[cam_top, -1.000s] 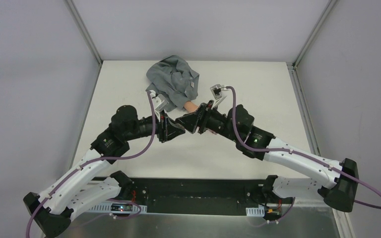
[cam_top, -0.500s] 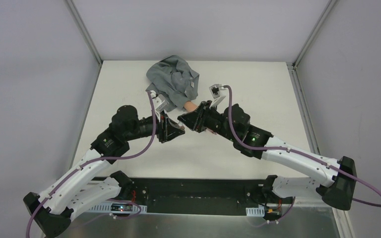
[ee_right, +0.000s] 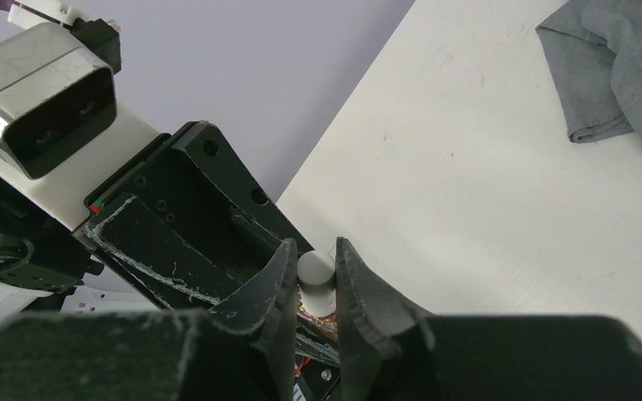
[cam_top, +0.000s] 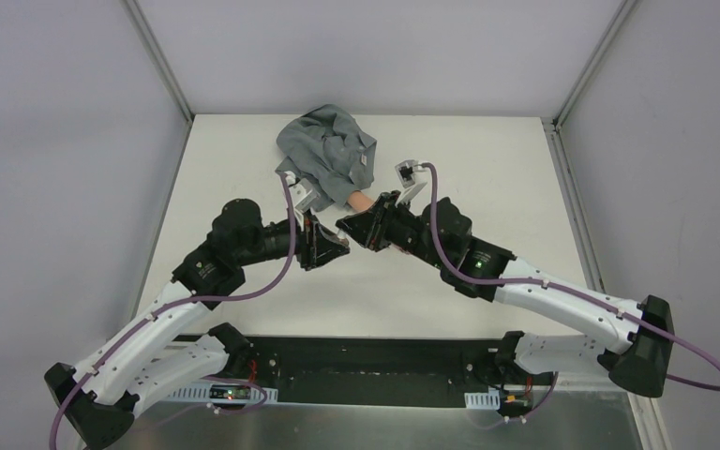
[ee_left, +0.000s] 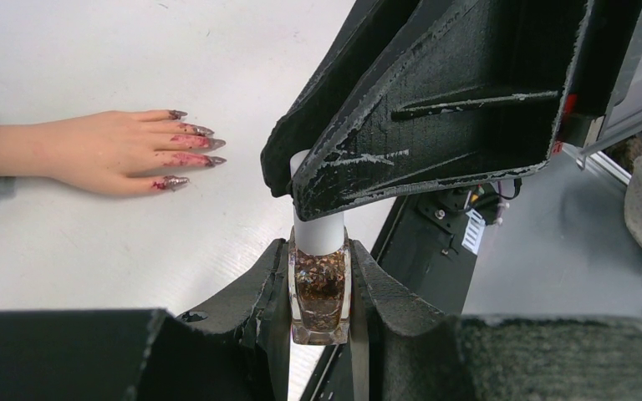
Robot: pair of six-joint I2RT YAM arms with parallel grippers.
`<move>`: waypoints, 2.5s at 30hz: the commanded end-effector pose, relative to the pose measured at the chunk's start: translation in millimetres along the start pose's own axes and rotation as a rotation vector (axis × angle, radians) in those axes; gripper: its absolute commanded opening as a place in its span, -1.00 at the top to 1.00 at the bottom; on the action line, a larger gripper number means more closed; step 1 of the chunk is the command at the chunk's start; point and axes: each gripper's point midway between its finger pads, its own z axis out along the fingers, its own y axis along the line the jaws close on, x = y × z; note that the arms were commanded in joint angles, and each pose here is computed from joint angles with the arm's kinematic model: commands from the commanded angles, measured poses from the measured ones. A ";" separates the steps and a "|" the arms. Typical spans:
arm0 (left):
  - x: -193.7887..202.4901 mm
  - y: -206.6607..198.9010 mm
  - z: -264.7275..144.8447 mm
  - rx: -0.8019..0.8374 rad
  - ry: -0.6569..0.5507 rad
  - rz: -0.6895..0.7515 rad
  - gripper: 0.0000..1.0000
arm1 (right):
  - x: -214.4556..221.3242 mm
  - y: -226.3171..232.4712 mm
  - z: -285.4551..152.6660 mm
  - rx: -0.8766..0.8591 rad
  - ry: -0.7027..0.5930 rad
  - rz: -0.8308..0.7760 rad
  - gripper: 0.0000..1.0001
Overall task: Paint the nails
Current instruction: Unscrew the nail polish bottle.
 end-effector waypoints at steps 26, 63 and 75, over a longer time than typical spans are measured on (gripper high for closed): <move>-28.7 -74.5 -22.2 0.412 0.033 0.055 1.00 | 17.1 42.6 -45.6 -0.436 0.185 -0.138 1.00; -37.0 -40.2 -19.0 0.191 -0.102 0.099 1.00 | -49.0 26.2 -60.5 -0.236 -0.116 0.062 -0.73; -38.4 -8.4 -19.9 0.000 -0.114 0.096 1.00 | -49.3 36.9 -32.9 -0.191 -0.106 0.054 -0.34</move>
